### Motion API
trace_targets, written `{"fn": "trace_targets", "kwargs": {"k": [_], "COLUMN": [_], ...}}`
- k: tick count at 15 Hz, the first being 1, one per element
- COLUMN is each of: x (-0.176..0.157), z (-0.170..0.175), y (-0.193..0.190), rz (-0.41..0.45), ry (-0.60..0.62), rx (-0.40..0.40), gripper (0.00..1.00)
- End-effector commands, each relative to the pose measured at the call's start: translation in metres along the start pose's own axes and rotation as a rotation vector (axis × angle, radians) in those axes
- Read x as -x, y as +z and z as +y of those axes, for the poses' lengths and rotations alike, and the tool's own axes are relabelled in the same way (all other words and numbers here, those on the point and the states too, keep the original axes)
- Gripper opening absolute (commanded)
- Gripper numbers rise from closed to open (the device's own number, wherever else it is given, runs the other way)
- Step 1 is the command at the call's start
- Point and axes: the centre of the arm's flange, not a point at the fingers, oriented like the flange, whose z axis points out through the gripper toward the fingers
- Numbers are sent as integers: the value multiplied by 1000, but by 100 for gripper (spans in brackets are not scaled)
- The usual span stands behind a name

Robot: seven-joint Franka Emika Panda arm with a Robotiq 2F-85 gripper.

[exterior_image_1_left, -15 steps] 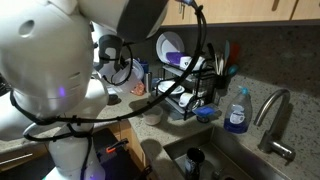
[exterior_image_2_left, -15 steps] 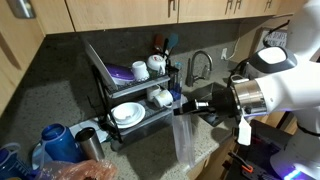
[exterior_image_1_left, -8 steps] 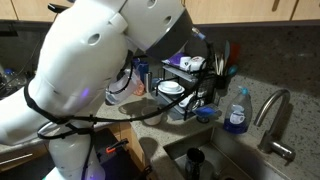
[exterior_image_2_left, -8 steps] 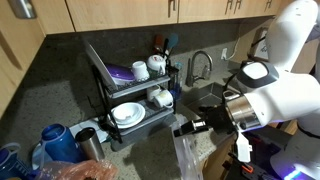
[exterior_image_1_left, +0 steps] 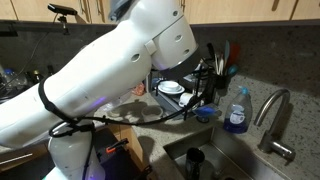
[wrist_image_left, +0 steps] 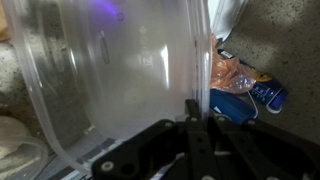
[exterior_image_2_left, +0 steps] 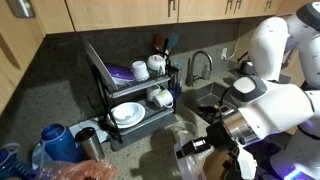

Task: Pour the contents from the left bowl to the right bowl

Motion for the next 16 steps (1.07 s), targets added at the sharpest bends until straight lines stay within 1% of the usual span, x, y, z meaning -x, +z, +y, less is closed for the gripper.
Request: {"fn": "trace_targets", "kwargs": {"k": [1, 7, 11, 16], "x": [13, 17, 14, -1], "z": [-8, -19, -22, -22], "y": [18, 36, 54, 73], "rz": [-23, -40, -48, -89], "ry": [7, -18, -41, -114], "rx": [3, 40, 96, 171], "gripper": [1, 1, 1, 1]}}
